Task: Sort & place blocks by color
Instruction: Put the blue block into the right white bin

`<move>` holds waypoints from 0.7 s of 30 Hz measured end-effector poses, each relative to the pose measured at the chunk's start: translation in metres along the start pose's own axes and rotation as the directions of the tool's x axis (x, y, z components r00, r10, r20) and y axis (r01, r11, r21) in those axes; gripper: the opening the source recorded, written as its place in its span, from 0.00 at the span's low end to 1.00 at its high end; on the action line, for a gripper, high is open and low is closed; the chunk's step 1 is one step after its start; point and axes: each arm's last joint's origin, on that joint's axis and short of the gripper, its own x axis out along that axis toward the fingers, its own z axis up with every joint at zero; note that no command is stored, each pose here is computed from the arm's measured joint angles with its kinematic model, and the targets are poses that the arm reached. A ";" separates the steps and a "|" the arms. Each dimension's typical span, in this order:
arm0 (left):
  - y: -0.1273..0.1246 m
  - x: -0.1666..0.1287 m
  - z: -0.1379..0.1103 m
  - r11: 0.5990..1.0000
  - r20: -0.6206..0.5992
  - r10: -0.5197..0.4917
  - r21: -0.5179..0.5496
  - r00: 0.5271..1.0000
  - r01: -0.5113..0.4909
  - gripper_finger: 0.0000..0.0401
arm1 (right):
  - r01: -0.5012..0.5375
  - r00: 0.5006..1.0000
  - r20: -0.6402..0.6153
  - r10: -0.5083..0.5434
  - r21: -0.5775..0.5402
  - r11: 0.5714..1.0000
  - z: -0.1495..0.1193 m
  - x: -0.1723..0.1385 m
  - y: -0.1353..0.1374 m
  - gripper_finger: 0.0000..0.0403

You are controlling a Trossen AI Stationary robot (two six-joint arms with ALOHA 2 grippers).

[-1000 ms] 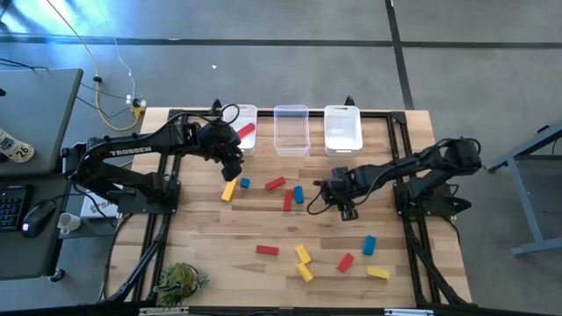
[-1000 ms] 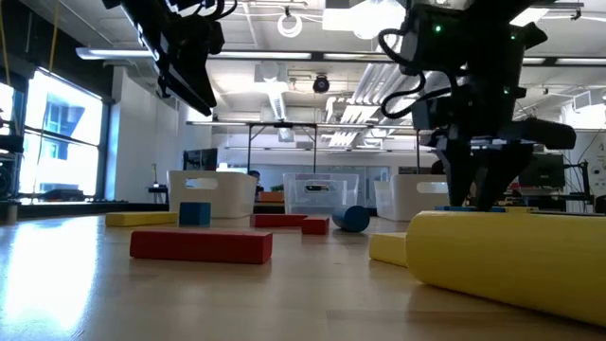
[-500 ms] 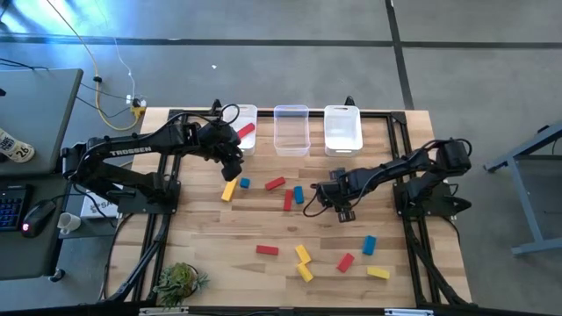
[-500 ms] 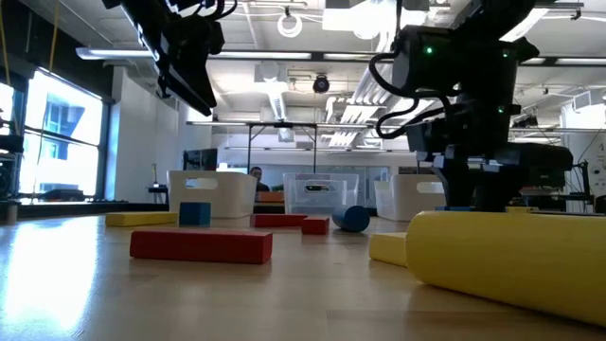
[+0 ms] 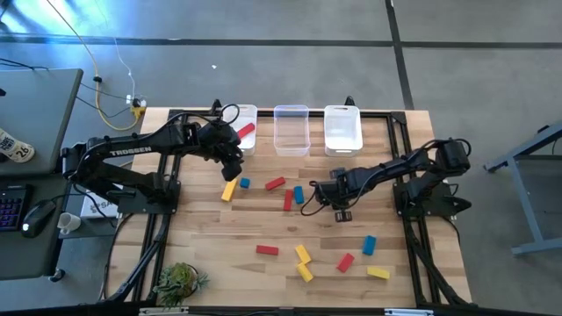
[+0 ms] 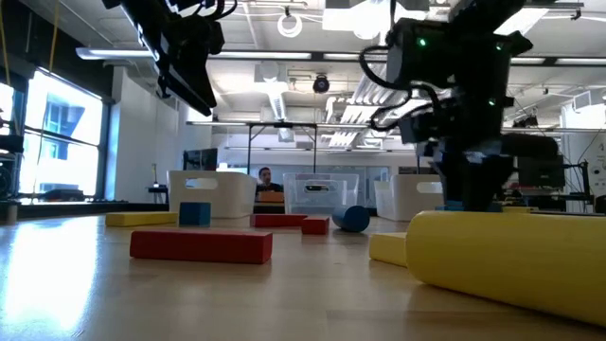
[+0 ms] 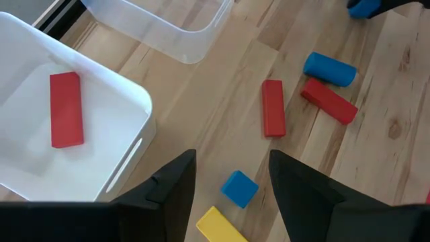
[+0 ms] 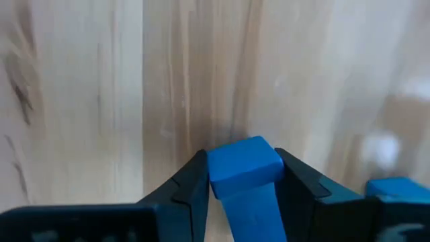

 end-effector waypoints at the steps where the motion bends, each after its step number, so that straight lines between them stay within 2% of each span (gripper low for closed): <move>1: 0.000 0.000 0.000 1.000 0.000 0.000 0.000 1.000 0.000 0.44 | 0.005 1.000 0.021 -0.005 0.003 1.000 0.005 -0.003 -0.001 0.28; 5: 0.000 0.000 0.000 1.000 0.000 0.000 0.000 1.000 0.000 0.44 | 0.041 0.995 0.093 -0.041 0.005 0.999 0.023 -0.020 -0.004 0.28; 9: 0.000 0.000 0.000 1.000 0.000 0.000 0.000 1.000 0.000 0.44 | 0.120 0.977 0.179 -0.120 0.009 0.993 0.042 -0.042 -0.011 0.28; 15: 0.000 0.000 0.000 1.000 0.000 0.000 0.000 1.000 0.000 0.44 | 0.199 0.935 0.288 -0.209 0.065 0.978 0.065 -0.070 -0.035 0.28; 21: 0.000 0.000 0.000 1.000 0.000 0.000 0.000 1.000 0.000 0.44 | 0.350 0.882 0.286 -0.375 0.134 0.927 0.071 -0.085 -0.067 0.28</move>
